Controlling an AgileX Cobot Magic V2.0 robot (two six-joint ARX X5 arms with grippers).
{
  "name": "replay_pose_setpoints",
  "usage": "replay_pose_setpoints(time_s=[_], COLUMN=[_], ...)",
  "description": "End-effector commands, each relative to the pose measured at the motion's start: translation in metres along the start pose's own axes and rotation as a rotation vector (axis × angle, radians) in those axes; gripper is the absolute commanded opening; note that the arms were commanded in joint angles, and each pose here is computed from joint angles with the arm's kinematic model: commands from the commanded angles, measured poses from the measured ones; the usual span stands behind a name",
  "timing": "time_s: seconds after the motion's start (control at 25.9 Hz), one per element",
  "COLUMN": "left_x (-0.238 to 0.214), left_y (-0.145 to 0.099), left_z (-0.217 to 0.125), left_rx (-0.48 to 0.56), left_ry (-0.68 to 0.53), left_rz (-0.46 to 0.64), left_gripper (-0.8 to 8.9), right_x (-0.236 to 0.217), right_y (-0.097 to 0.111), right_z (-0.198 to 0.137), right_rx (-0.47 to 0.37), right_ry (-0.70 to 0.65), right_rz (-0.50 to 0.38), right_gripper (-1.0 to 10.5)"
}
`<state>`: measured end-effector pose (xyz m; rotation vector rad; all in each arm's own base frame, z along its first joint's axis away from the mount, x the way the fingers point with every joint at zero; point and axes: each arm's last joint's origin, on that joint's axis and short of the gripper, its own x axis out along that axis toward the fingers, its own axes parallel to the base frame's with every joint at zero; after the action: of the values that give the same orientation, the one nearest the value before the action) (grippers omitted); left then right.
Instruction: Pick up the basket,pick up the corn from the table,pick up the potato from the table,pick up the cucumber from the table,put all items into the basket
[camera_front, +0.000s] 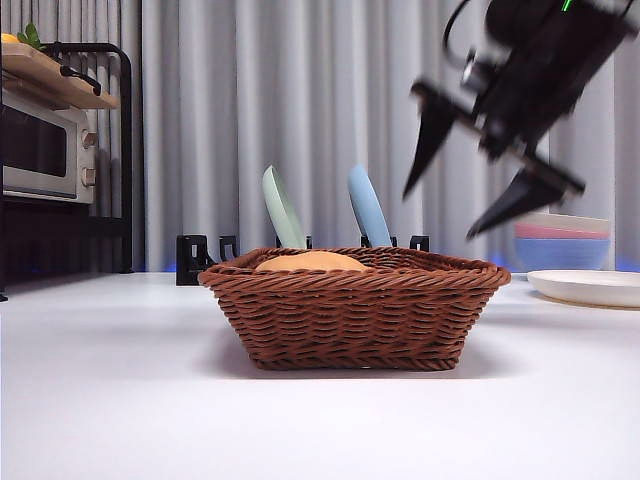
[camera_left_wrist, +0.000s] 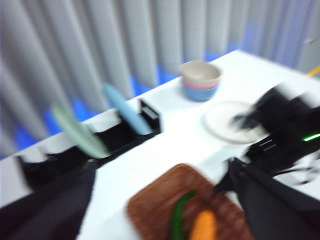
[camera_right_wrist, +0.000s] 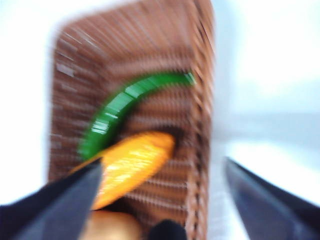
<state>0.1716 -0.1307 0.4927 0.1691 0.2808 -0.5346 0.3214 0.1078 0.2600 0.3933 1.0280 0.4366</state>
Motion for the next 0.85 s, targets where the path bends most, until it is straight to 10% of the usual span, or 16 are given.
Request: replay_pose_setpoints(time_s=[0.04,0.12,0.46,0.85], left_x=[0.003,0.006,0.01,-0.01], left_y=[0.009,0.018,0.036,0.026], left_z=[-0.005,-0.012,-0.074,-0.178], left_rx=[0.071,0.062,0.035,0.019], left_ry=[0.058,0.102,0.045,-0.011], left_rz=[0.137,0.186,0.296,0.305], left_gripper=[-0.08,-0.08,-0.08,-0.08], right_x=[-0.037,-0.071,-0.153,-0.181], right_y=[0.013,0.023,0.043,0.03], right_z=[0.001,-0.004,-0.03,-0.108], right_rx=[-0.166,-0.298,-0.45,-0.507], right_ry=[-0.104,-0.198,-0.462,-0.72], right_rz=[-0.01,-0.085,-0.286,-0.254], right_gripper=[1.5,-0.1,-0.1,-0.1])
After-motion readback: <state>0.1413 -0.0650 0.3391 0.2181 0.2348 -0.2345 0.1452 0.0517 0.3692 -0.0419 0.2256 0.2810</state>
